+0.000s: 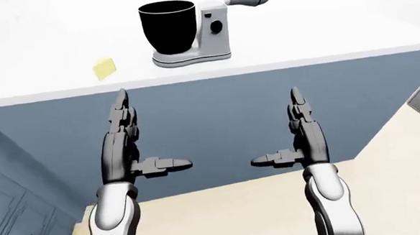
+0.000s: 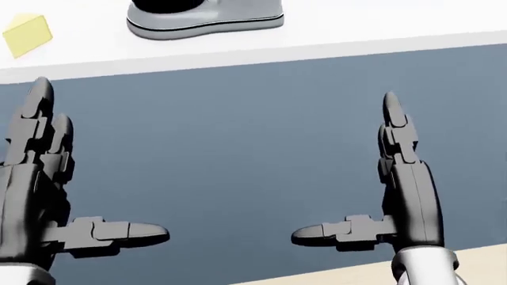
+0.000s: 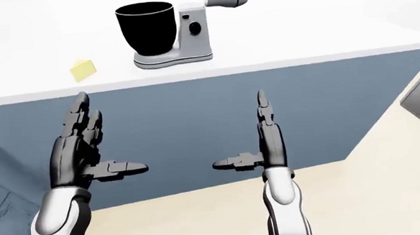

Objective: Place the cheese in the stand mixer bowl.

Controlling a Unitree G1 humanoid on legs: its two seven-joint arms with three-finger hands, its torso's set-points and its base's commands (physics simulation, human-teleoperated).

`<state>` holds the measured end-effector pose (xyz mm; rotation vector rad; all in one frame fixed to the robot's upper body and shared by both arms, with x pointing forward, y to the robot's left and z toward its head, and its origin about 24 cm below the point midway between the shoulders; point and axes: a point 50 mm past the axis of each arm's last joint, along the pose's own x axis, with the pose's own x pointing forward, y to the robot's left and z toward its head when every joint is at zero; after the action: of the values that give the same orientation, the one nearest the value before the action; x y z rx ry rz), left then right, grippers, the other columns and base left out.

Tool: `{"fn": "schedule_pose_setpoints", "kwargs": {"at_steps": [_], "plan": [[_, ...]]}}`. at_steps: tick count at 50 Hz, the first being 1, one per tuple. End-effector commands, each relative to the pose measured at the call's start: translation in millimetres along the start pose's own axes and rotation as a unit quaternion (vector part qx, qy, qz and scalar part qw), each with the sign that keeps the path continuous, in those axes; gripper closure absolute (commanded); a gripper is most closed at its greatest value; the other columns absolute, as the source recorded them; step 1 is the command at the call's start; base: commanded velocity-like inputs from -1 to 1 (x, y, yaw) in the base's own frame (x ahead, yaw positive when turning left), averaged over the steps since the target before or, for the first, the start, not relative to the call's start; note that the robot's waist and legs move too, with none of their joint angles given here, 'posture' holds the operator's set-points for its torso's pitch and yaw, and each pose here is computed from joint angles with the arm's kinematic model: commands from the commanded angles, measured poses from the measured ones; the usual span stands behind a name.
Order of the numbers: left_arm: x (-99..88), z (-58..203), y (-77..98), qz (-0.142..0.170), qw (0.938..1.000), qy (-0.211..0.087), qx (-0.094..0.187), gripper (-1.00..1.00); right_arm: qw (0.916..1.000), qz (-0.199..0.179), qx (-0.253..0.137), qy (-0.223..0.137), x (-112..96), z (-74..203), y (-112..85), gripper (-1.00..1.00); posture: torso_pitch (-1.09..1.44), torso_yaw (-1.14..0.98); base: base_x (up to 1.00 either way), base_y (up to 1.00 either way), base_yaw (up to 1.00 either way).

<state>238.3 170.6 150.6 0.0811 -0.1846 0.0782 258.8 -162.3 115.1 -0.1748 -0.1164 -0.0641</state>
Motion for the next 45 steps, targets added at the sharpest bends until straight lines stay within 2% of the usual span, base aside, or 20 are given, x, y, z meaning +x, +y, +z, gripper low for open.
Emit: {"fn": "schedule_pose_setpoints", "kwargs": {"at_steps": [1,45], "plan": [[-0.5,18.2,4.5,0.012,0.9986,-0.052,0.006,-1.00,0.9984,0.006,0.004,-0.056,1.9,21.5,3.2,-1.00,0.00,0.00,0.12,0.00,0.00],[-3.6,16.0,9.1,0.017,0.9985,-0.051,0.004,-1.00,0.9981,0.006,0.003,-0.062,0.6,24.7,4.8,-1.00,0.00,0.00,0.12,0.00,0.00]]}}
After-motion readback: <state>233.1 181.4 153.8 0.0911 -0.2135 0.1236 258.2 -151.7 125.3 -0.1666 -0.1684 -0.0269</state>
